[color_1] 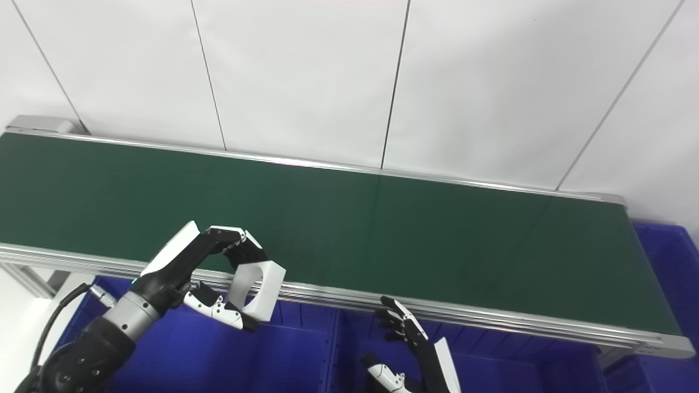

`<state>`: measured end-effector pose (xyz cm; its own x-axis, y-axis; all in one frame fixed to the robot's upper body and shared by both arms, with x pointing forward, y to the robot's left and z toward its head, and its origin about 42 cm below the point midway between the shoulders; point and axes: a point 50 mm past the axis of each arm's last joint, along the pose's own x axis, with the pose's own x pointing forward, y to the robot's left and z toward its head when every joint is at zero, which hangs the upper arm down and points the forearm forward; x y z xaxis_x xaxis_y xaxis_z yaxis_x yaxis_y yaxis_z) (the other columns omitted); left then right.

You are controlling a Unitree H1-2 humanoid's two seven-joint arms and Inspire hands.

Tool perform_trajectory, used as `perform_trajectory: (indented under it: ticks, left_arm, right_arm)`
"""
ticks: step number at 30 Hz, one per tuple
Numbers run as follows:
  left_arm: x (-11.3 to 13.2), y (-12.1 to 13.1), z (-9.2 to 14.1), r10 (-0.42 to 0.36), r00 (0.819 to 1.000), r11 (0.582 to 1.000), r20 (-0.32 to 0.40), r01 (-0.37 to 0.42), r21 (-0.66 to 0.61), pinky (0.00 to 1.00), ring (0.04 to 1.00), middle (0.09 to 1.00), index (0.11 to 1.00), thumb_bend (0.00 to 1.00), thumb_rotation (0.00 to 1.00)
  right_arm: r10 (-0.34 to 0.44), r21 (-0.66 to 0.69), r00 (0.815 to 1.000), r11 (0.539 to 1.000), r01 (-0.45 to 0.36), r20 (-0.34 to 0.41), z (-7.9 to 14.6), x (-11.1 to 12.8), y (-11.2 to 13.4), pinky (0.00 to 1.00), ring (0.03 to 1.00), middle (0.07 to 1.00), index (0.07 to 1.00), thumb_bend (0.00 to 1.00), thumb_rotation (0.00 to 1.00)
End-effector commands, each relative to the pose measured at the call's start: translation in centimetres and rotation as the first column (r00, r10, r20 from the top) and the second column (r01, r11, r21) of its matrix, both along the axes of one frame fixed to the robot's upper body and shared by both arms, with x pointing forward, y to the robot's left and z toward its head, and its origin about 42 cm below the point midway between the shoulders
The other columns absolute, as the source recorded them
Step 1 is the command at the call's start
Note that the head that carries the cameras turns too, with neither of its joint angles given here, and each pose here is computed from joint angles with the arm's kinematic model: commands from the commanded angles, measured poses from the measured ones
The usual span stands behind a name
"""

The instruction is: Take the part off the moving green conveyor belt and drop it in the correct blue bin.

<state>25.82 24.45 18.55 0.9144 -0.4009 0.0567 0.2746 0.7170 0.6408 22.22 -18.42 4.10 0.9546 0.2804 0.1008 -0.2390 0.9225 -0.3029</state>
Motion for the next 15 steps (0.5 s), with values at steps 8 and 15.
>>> perform_trajectory:
  ticks: [8, 15]
  left_arm:
    - [0.03, -0.08, 1.07, -0.028, 0.998, 1.0, 0.06, 0.028, -0.007, 0.48, 0.485, 0.514, 0.453, 0.5, 0.0]
    - [0.03, -0.07, 1.07, -0.028, 0.998, 1.0, 0.06, 0.028, -0.007, 0.48, 0.485, 0.514, 0.453, 0.5, 0.0]
  right_arm:
    - [0.015, 0.032, 0.996, 0.999, -0.017, 0.084, 1.24, 0.21, 0.34, 0.68, 0.756, 0.79, 0.868, 0.62, 0.59]
    - [0.015, 0.032, 0.996, 0.999, -0.017, 0.084, 1.24, 0.21, 0.34, 0.68, 0.756, 0.79, 0.868, 0.62, 0.59]
